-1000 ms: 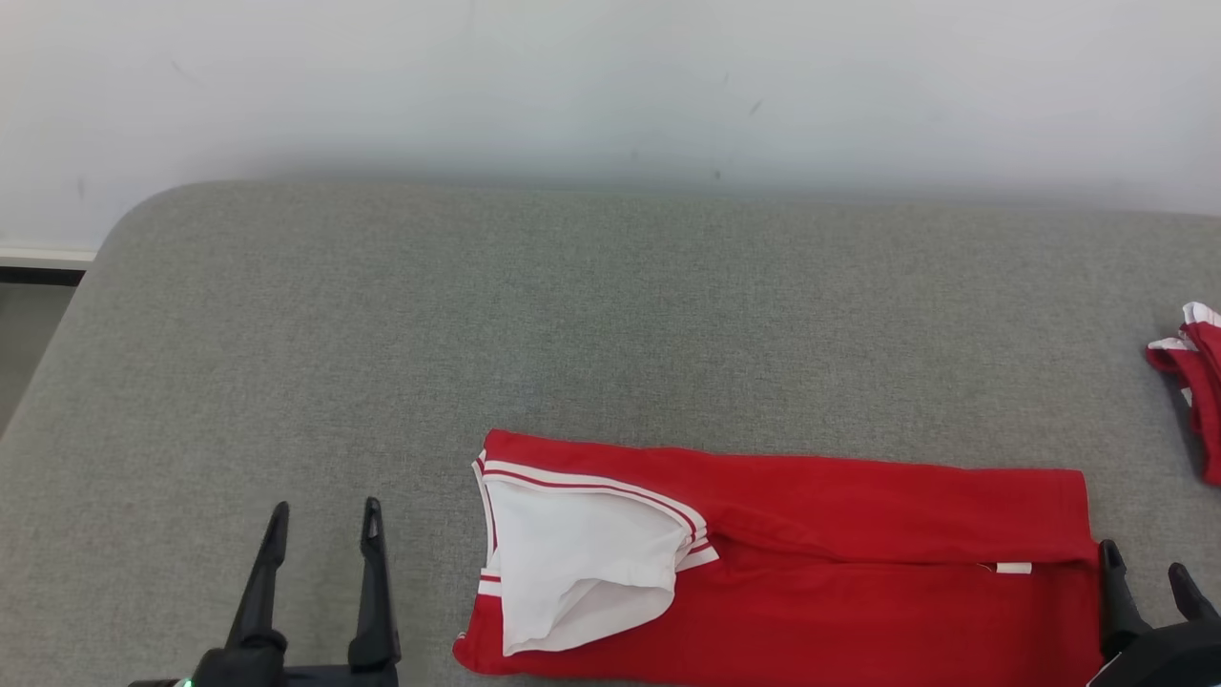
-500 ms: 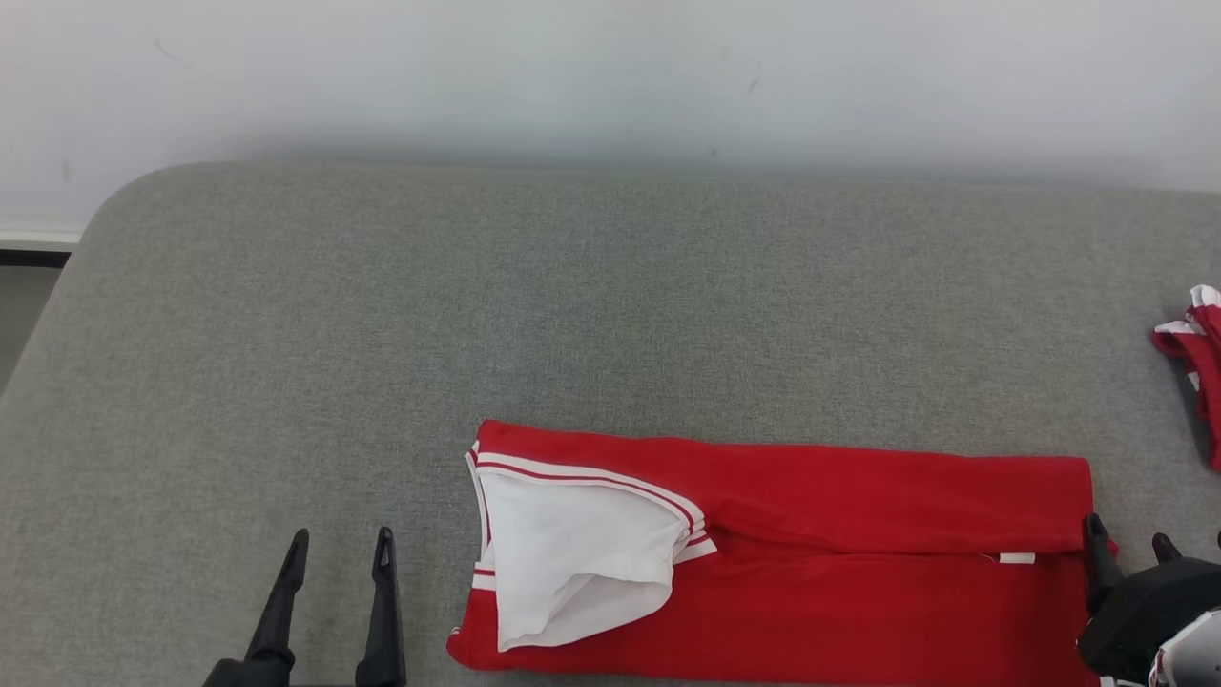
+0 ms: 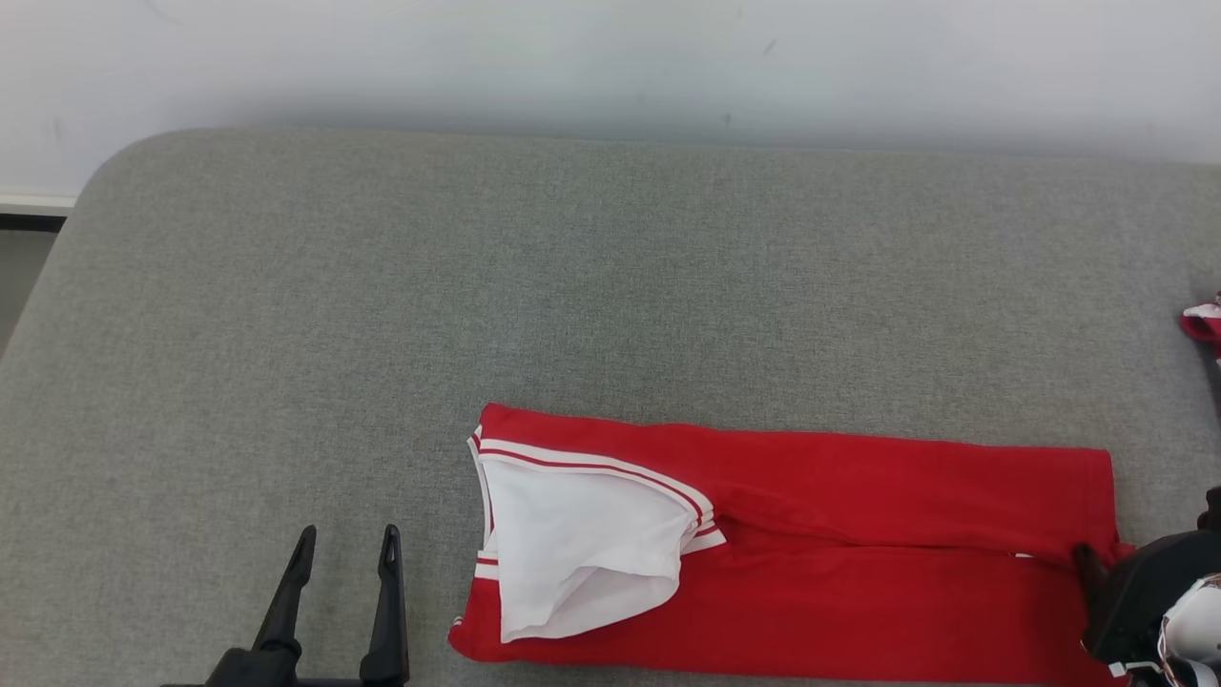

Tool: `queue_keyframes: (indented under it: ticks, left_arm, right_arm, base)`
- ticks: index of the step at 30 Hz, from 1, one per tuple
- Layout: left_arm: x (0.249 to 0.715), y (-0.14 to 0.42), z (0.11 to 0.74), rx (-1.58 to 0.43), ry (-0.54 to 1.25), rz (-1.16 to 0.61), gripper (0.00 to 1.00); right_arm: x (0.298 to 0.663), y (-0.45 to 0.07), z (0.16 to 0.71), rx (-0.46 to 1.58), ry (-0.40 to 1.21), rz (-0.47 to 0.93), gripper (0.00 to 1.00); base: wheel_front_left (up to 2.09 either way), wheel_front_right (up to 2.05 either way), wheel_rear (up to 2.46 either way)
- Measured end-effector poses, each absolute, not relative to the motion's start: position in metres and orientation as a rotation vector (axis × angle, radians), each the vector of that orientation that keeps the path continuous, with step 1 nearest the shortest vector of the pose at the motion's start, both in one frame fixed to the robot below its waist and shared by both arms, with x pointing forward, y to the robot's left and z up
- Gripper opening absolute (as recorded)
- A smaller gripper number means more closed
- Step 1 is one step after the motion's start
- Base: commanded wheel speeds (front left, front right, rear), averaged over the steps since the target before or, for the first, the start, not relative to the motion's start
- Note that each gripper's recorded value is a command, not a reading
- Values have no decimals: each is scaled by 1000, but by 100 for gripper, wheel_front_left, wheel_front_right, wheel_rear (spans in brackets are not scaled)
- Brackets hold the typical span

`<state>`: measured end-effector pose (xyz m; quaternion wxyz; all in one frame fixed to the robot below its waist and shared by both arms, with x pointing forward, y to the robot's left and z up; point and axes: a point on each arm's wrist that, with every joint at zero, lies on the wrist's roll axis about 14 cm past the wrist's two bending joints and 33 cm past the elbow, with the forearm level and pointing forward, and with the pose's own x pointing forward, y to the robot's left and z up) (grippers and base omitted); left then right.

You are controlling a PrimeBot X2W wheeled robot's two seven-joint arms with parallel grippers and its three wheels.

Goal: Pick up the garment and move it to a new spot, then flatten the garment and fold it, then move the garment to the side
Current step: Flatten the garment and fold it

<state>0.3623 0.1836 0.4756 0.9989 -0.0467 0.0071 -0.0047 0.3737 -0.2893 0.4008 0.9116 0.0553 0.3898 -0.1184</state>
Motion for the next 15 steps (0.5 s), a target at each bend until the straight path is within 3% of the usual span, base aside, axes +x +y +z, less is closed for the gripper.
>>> queue_keyframes:
  ticks: [15]
  left_arm:
    - [365,185,465,-79,46,-12,100]
  right_arm:
    - [384,-270,391,94,937,-174,100]
  base:
    - [0,0,0]
